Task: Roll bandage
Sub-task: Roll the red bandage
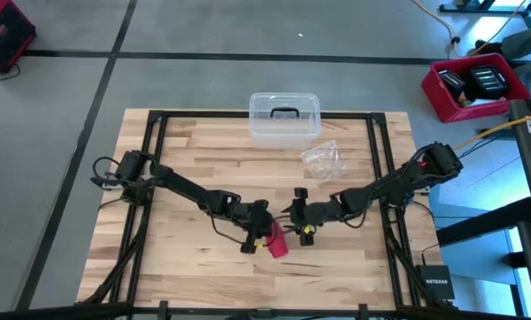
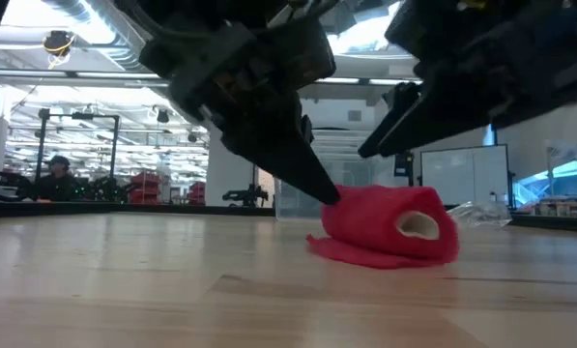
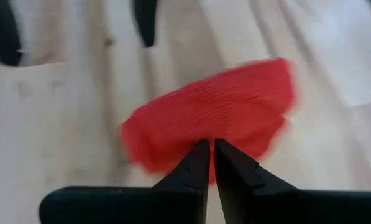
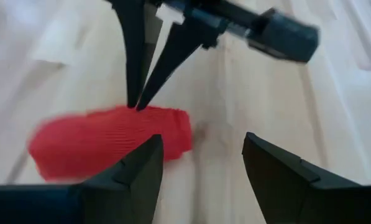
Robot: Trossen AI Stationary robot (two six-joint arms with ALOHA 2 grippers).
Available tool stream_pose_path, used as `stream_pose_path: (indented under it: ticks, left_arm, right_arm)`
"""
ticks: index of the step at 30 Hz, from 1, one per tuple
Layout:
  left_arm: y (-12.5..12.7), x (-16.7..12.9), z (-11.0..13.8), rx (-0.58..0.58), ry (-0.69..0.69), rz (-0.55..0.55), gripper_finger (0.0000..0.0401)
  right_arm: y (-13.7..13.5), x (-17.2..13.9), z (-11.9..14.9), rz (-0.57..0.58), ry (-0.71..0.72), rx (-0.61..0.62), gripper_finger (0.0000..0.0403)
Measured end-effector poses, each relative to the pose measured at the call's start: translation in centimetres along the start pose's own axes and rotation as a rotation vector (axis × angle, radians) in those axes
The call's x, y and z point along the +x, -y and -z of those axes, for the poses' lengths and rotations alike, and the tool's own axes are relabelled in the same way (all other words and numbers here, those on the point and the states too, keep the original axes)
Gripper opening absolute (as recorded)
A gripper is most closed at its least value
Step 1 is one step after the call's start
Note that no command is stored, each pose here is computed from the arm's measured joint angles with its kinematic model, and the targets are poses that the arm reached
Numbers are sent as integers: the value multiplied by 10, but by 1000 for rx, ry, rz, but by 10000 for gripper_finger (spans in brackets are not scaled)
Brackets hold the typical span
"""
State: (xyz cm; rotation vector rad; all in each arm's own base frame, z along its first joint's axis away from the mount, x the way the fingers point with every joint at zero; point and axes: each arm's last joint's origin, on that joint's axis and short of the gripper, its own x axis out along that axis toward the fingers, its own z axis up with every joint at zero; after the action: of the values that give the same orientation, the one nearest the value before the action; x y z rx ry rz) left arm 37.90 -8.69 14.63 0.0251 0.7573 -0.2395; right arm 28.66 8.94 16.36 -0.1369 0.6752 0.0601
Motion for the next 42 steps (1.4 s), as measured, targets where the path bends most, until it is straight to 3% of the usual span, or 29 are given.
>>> stream_pose_path:
  ticks: [3,6,9,13,17,23,28,34,42]
  left_arm:
    - [-23,-1,-2,-11,18,-97,17]
    - [-45,-4,-13,-57,141,-152,17]
    - [-54,-7,-15,-115,167,-167,17]
    - [-43,-4,-1,-120,17,-145,17]
    - [-26,-3,5,-111,-56,-132,17]
    - [-9,-3,4,-114,-34,-171,17]
    - [2,3,8,-184,-40,-177,17]
    - [15,27,21,-242,-26,-159,17]
    - [15,36,26,-311,0,-198,17]
  right_arm:
    - [13,-2,3,42,-60,-12,220]
    - [28,-13,2,71,-94,9,220]
    - [33,-27,-4,10,-73,91,220]
    - [23,-32,-10,-127,-21,185,220]
    - [12,-25,-6,-117,9,169,220]
    - [13,-17,-8,-45,69,228,220]
    - [5,-6,-8,-121,98,232,220]
    - [-2,10,2,-116,68,218,221]
    - [-8,25,15,-202,-13,209,221]
